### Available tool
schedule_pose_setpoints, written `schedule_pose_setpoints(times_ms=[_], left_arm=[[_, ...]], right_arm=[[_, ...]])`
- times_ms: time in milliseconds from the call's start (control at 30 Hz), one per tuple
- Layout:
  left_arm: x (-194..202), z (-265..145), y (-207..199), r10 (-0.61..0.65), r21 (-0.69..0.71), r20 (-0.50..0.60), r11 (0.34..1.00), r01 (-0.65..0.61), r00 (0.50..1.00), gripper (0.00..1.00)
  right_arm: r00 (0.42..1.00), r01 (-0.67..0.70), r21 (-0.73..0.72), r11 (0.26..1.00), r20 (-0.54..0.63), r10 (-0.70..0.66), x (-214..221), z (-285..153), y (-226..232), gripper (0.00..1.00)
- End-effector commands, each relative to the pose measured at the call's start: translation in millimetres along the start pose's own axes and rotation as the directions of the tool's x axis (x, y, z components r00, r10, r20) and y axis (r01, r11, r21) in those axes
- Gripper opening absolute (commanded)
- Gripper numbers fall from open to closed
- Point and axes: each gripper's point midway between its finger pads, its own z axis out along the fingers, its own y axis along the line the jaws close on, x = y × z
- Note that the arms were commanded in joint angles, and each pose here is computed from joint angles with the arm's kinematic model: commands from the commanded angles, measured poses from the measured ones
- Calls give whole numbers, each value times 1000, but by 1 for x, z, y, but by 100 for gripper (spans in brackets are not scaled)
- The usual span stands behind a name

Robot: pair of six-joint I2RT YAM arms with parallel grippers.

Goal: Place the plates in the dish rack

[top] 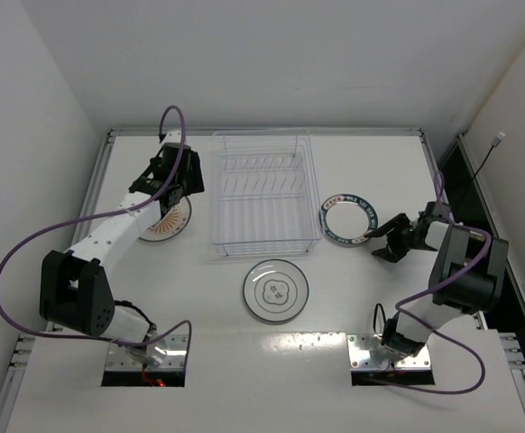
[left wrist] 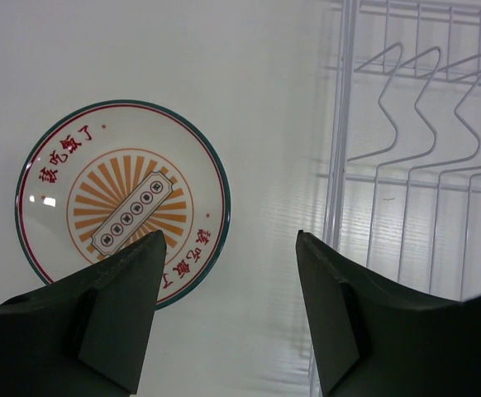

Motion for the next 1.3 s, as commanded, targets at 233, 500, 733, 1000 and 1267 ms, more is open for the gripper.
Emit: schedule_pose_setpoints(times_ms=[233,500,733,1000,1267], left_arm=[[-10,-1,-1,-14,-7,27,1000,14,1000,61],[-6,5,4,-6,-44,20,999,7,1000,61],[-2,7,8,1,-68,10,998,0,1000,61],[1,10,7,5,-72,0,997,-5,1000,61],[1,10,7,5,-72,0,997,-5,1000,61]], right_arm=[[995,57,47,997,80,-60,-25,21,32,35],[994,78,72,994,68,-83,-27,26,36,0],[988,129,14,992,87,-130,-20,17,44,0],[912,303,11,953,287,-293,-47,-41,93,0],[866,370,48,928,343,-363,-48,-58,97,0]])
